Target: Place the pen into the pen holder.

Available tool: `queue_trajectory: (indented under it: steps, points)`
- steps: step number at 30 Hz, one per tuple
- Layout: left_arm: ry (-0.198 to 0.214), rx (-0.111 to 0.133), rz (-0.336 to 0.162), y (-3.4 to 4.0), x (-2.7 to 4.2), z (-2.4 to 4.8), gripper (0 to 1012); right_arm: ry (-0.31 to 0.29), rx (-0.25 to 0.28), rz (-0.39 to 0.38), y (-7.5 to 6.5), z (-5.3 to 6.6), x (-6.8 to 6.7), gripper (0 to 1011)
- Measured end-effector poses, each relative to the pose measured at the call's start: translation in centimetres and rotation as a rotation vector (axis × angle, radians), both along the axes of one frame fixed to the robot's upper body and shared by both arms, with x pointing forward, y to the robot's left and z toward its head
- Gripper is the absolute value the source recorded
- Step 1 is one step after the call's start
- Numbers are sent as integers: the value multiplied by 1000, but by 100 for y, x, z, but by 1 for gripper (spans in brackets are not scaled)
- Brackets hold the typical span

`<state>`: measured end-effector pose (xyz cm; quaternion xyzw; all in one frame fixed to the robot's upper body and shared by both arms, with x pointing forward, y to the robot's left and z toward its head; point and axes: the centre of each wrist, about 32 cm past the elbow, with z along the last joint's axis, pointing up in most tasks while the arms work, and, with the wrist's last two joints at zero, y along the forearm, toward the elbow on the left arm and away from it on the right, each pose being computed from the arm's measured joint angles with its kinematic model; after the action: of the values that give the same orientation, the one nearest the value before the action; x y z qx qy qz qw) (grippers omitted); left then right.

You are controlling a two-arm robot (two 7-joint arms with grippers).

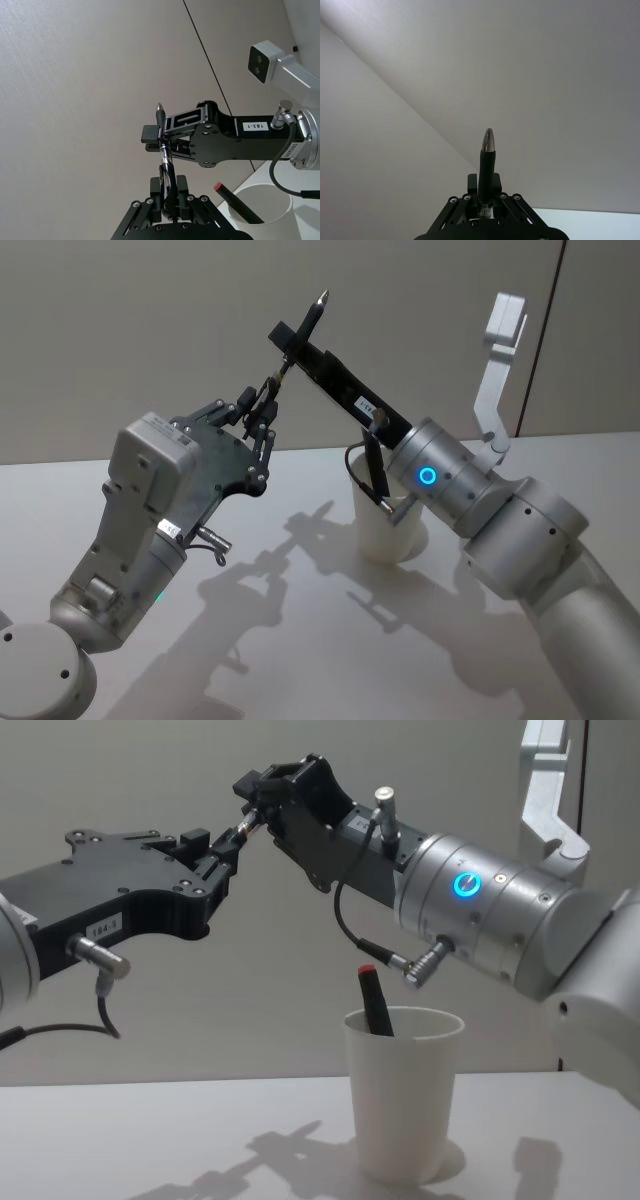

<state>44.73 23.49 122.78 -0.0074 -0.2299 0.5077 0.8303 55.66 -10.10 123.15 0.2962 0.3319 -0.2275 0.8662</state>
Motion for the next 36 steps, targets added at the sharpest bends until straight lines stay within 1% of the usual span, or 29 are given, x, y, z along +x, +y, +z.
queue_trajectory:
  steps: [27,30,31,32,36]
  points:
    - [0,0,0,0,0,0,193,0,0,0,0,0,0,131]
    - [-1,-1,0,0,0,2,270,1,-2,-1,-1,-1,0,131]
    - [-2,-1,0,0,0,2,270,1,-2,-1,-1,-1,0,131]
    - [-2,-1,0,0,0,2,325,1,-2,-1,-1,-1,0,131]
    - [-1,-1,0,0,0,2,425,1,-2,-1,0,-1,0,131]
